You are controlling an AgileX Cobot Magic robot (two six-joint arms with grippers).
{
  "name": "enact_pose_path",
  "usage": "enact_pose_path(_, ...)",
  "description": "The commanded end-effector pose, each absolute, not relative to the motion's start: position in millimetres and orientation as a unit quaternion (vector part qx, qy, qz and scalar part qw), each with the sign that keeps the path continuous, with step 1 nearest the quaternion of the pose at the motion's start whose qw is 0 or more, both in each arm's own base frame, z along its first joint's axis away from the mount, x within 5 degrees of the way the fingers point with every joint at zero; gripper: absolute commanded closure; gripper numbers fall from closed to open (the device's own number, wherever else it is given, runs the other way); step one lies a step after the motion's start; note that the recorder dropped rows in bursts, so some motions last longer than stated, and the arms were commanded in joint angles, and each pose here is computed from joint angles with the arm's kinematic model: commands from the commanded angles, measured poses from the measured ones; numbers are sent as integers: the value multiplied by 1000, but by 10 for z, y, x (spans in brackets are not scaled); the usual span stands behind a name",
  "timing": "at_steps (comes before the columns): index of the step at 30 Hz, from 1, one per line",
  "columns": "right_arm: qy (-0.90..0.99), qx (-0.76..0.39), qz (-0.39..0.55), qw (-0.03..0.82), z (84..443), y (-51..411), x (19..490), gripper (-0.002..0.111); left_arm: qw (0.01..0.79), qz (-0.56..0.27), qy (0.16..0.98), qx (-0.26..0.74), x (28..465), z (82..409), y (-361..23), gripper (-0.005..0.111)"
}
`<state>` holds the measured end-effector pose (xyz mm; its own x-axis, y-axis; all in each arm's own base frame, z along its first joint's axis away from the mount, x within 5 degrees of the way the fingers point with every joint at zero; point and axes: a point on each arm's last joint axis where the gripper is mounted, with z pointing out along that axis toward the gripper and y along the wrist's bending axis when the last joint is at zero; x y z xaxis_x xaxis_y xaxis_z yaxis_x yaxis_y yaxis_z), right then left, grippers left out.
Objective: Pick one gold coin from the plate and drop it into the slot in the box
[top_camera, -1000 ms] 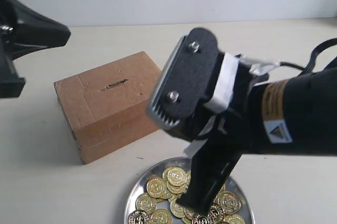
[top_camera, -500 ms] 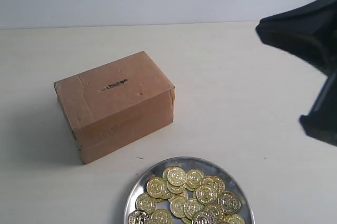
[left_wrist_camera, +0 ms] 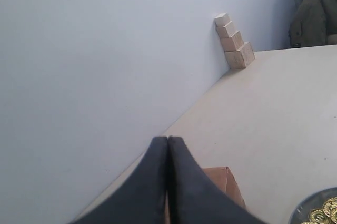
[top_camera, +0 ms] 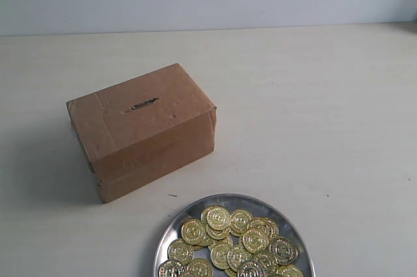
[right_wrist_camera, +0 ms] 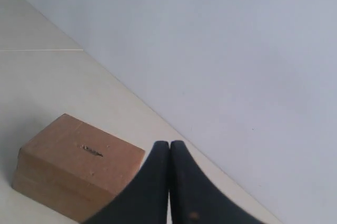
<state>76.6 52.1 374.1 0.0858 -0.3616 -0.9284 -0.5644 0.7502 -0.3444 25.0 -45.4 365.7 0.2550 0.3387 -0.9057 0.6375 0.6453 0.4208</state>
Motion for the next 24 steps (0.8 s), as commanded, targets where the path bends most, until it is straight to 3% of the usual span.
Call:
enact_pose_path(1,666,-334,83,662,3776,470,718,108,680,-111,602,403,250,3645,-452,107)
enact_pose_path(9,671,-288,79,679,3812,340,645,108,711,-77,589,376,80,3662,-369,107)
enact_pose_path(17,667,-109,-78,733,3891,-65,333,108,775,44,561,288,-303,3652,-315,107)
enact_pose_path(24,614,-49,-126,777,3907,-135,-99,108,772,51,566,285,-296,3645,-326,107)
